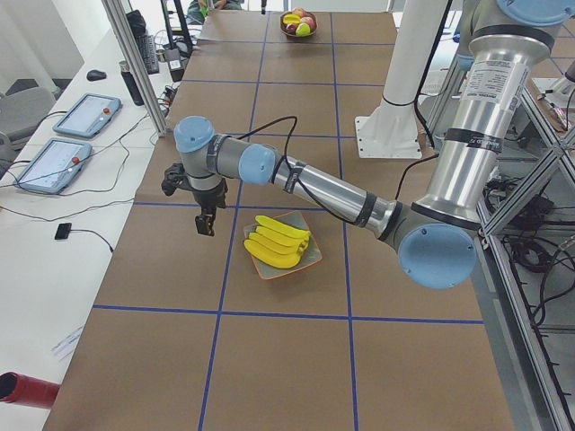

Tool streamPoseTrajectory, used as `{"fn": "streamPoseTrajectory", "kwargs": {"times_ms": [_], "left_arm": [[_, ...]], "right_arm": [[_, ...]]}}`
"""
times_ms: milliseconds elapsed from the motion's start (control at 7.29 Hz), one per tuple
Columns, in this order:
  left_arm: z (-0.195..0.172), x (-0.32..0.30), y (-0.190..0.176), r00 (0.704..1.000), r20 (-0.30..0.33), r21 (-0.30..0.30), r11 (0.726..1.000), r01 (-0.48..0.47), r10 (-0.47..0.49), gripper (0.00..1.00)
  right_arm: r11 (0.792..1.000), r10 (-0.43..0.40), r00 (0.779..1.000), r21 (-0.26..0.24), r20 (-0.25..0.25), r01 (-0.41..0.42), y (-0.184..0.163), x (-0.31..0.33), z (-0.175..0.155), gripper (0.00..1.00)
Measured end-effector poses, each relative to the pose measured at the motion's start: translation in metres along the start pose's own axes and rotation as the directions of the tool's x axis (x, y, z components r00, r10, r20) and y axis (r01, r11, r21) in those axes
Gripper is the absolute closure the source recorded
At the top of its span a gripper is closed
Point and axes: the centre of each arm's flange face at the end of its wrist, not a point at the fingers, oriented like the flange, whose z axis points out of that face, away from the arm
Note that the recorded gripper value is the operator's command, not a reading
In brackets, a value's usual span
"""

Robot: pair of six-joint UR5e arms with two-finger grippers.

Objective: Transfer all bananas from basket to plate

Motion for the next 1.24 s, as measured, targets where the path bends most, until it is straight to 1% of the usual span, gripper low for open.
{"fn": "streamPoseTrajectory", "kwargs": {"times_ms": [137, 275, 549, 824, 1235], "left_arm": [[0.002, -0.012, 0.004, 1.0, -0.003, -0.007, 1.0, 0.014, -0.014, 0.0], [0.008, -0.021, 0.009, 1.0, -0.003, -0.018, 0.999, 0.028, -0.028, 0.0], [0.014, -0.028, 0.013, 0.999, -0.003, -0.033, 0.998, 0.048, -0.048, 0.0], [0.016, -0.03, 0.015, 0.999, -0.002, -0.037, 0.998, 0.054, -0.054, 0.0], [0.019, -0.034, 0.02, 0.998, -0.003, -0.044, 0.997, 0.061, -0.061, 0.0]], "right_arm": [[0.999, -0.026, 1.0, -0.031, -0.014, 0.025, 0.006, 0.009, -0.015, 0.0], [0.998, -0.047, 0.998, -0.047, -0.031, 0.046, 0.009, 0.01, -0.026, 0.0], [0.995, -0.069, 0.996, -0.07, -0.05, 0.066, 0.006, -0.001, -0.028, 0.0], [0.994, -0.065, 0.996, -0.09, -0.065, 0.059, -0.007, -0.014, -0.032, 0.0], [0.993, -0.057, 0.996, -0.106, -0.068, 0.05, -0.015, -0.024, -0.036, 0.0]]}}
